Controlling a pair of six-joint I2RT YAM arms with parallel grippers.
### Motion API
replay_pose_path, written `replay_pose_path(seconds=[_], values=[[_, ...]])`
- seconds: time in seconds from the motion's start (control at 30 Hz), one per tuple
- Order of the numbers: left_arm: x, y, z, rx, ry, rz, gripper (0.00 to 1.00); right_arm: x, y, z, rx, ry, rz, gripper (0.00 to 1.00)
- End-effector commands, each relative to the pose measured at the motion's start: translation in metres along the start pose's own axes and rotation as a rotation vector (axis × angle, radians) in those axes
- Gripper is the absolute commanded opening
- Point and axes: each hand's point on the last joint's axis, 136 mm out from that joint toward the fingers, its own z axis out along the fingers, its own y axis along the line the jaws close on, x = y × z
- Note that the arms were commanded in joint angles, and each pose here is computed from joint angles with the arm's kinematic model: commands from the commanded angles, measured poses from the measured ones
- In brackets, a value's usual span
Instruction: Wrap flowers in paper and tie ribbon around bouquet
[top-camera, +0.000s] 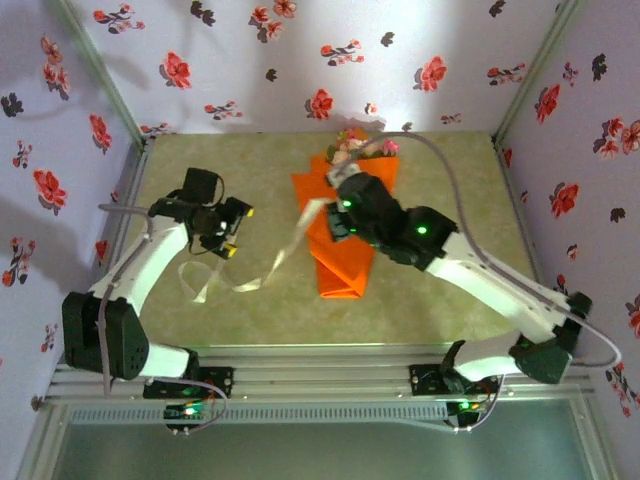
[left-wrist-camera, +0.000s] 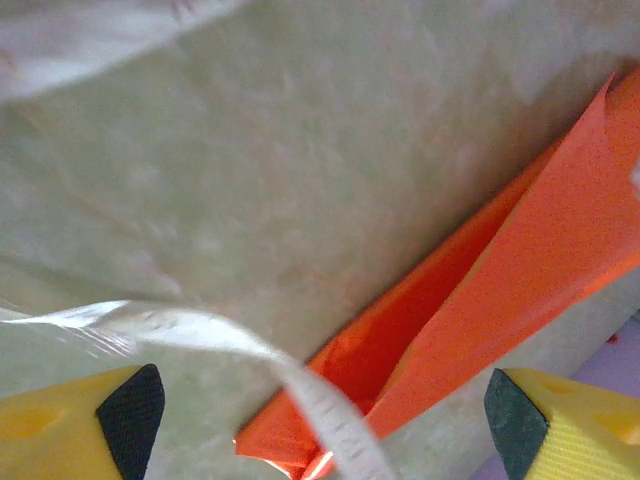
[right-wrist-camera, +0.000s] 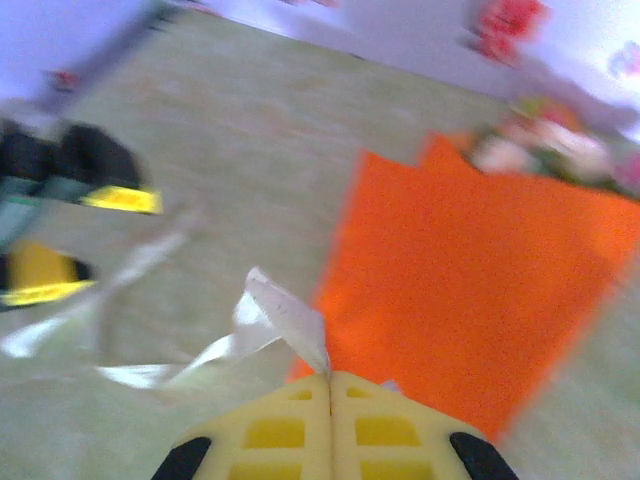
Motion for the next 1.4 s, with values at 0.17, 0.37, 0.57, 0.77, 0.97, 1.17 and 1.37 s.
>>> replay_pose_path(seconds=[0.17,0.37,0.57,0.77,0.97,1.17,1.37], values=[[0.05,-0.024,0.048,-0.06,0.07,-0.026,0.84,0.098,-0.201,-0.025,0.561,0.203,0.46,0.0],[0.069,-0.018,0.063,-0.13,0.095,-0.032,0.81,0.158,-0.241,-0.001,0.66,0.429,0.709,0.1],[0.073,-0.03,0.066,-0.058,0.123,0.026,0.78,0.145,-0.201,0.028,0.553,0.452,0.627,0.54],[0.095,-0.021,0.09,-0.116,0.268,0.145,0.72,0.172,-0.101,0.054,0.271,0.545,0.777,0.54],[0.119,-0.016,0.115,-0.129,0.367,0.228,0.66,0.201,-0.036,0.08,0.097,0.629,1.122,0.53],[0.124,-0.013,0.119,-0.129,0.373,0.281,0.65,0.208,-0.023,0.107,0.097,0.641,1.287,0.53],[0.129,-0.007,0.132,-0.163,0.405,0.315,0.64,0.229,-0.02,0.122,0.153,0.683,1.356,0.48]])
